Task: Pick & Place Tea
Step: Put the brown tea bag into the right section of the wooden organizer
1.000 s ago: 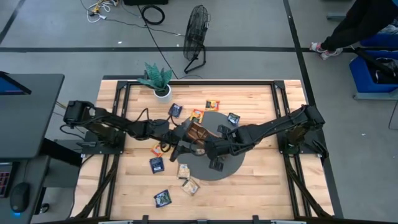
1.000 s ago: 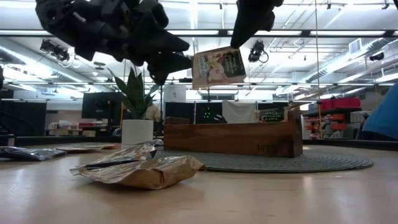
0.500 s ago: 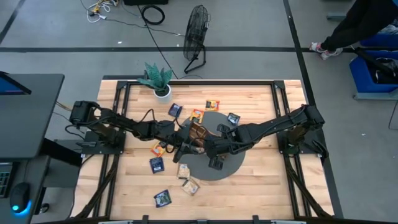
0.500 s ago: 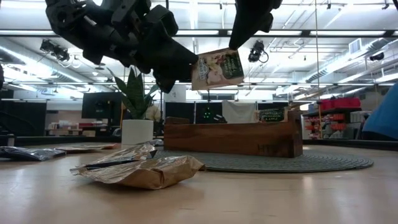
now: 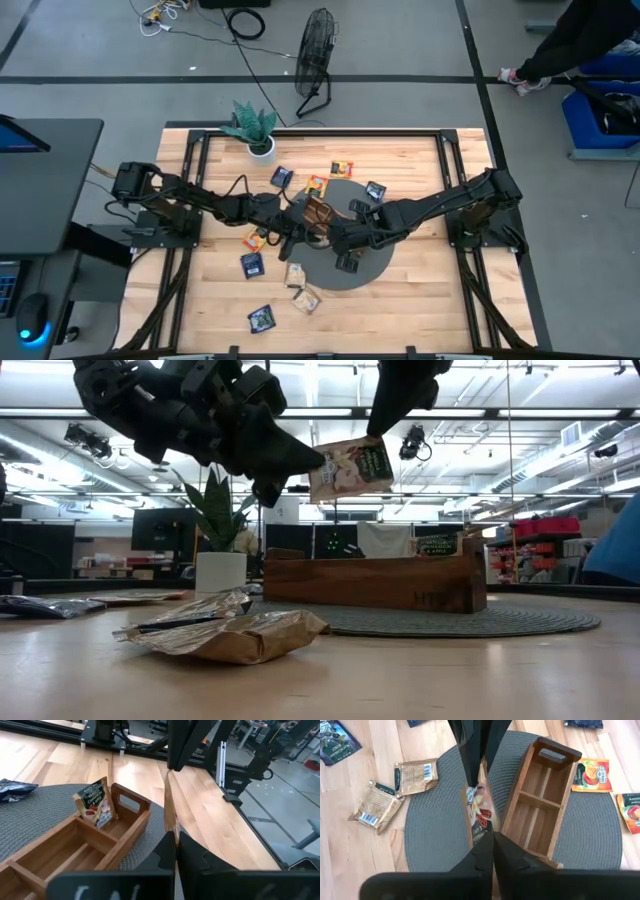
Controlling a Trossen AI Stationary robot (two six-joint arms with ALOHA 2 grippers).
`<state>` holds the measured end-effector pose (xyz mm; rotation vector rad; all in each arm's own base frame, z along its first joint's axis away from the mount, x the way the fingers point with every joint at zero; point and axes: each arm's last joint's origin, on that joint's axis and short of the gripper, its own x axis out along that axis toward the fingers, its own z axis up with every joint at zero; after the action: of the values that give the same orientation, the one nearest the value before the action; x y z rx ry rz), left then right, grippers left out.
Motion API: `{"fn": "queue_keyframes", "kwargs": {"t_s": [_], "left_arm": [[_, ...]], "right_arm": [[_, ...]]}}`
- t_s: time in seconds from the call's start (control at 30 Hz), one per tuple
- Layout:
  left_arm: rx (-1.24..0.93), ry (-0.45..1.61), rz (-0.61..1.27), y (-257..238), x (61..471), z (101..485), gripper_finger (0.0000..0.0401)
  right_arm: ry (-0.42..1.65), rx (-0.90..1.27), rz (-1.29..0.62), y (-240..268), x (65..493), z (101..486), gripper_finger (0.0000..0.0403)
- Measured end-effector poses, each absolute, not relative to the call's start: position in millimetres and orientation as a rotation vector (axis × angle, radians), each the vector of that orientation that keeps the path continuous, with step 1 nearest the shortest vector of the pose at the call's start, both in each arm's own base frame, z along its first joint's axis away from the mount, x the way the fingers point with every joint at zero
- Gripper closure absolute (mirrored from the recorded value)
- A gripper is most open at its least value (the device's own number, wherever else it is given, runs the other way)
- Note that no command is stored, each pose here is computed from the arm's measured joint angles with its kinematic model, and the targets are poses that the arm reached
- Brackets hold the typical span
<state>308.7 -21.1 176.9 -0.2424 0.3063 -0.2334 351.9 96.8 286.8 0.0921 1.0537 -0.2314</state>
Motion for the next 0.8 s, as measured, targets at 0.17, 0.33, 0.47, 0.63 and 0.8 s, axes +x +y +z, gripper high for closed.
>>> {"fn": "queue_keyframes", "kwargs": {"t_s": [0.17, 0.33, 0.47, 0.63, 0.8], "left_arm": [[-0.233, 0.3, -0.218, -21, 309, 177, 0.0397], [-0.207, 0.275, -0.195, -20, 309, 179, 0.0397], [-0.181, 0.241, -0.19, -20, 310, 182, 0.0398], [-0.151, 0.16, -0.202, -21, 311, 189, 0.0398], [-0.077, 0.056, -0.229, -28, 312, 199, 0.0398]], "right_arm": [[1.032, 0.066, -0.242, 102, 346, 292, 0.0351], [0.924, -0.033, -0.307, 123, 330, 307, 0.0312], [0.82, -0.108, -0.374, 145, 315, 316, 0.0288], [0.706, -0.165, -0.459, 170, 297, 316, 0.0268], [0.612, -0.168, -0.546, 184, 274, 301, 0.0261]]}}
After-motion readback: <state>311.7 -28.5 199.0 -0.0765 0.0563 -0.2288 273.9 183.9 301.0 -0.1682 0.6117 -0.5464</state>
